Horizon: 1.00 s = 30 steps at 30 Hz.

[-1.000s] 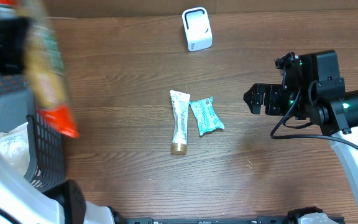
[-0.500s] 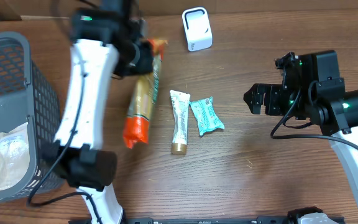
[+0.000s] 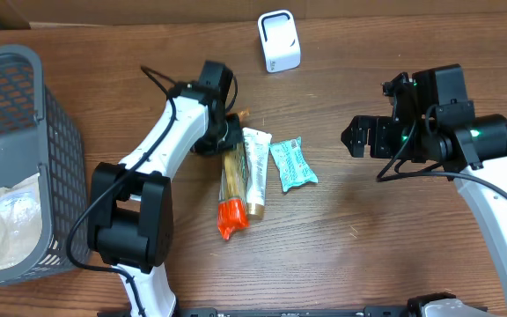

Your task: Scan the item barcode

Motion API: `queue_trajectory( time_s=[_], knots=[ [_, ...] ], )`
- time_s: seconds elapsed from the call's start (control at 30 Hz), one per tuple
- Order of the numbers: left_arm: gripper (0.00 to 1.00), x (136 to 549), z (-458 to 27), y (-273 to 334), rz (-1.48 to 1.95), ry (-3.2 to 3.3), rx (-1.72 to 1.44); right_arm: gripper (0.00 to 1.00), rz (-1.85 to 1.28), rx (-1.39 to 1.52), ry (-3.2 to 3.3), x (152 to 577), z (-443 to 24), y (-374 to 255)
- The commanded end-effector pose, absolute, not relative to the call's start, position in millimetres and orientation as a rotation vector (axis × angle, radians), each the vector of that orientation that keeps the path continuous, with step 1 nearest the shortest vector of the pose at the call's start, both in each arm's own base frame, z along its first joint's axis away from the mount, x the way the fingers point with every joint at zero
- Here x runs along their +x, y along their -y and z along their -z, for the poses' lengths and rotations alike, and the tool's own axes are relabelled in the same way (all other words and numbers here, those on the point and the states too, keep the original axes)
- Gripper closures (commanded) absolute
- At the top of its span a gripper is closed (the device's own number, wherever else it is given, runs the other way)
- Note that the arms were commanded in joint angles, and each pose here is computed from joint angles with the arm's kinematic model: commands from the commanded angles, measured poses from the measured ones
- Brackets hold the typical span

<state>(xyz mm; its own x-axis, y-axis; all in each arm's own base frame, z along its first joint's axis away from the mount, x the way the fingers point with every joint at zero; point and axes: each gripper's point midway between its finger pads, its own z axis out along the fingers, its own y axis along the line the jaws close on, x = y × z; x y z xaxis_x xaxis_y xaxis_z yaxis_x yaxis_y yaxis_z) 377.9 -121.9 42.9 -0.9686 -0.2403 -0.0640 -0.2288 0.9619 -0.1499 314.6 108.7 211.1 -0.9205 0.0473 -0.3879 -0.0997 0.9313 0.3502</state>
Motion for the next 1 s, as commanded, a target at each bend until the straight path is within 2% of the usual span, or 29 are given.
queue_trajectory(
  time_s=[0.0,0.03,0.07,0.13,0.17,0.27,0.43,0.6,0.73,0.97],
  knots=[
    [0.66,378,-51,127,0.267,-3.005,-0.397,0.00,-0.511,-0.044,-2.687,320,-213,-110],
    [0.46,381,-52,127,0.272,-2.997,-0.367,0.00,-0.511,-0.044,-2.689,320,-213,-111],
    [0.32,383,-55,128,0.281,-2.990,-0.344,0.00,-0.511,-0.043,-2.690,320,-212,-111],
    [0.16,387,-62,130,0.302,-2.982,-0.311,0.00,-0.511,-0.043,-2.690,321,-212,-111],
    [0.13,390,-69,131,0.310,-2.977,-0.288,0.00,-0.511,-0.043,-2.690,321,-212,-111],
    [0.11,404,-105,127,0.313,-2.940,-0.226,0.00,-0.511,-0.044,-2.689,321,-212,-111],
    [0.09,425,-213,92,0.246,-2.773,-0.296,0.00,-0.512,-0.045,-2.687,321,-212,-111],
    [0.00,413,-307,33,0.166,-2.594,-0.423,0.00,-0.511,-0.044,-2.692,320,-212,-111],
    [0.00,381,-338,-33,0.053,-2.525,-0.607,0.00,-0.511,-0.044,-2.691,320,-212,-111],
    [0.00,303,-346,-150,-0.110,-2.472,-0.985,0.00,-0.526,-0.047,-2.691,320,-212,-112]
  ],
)
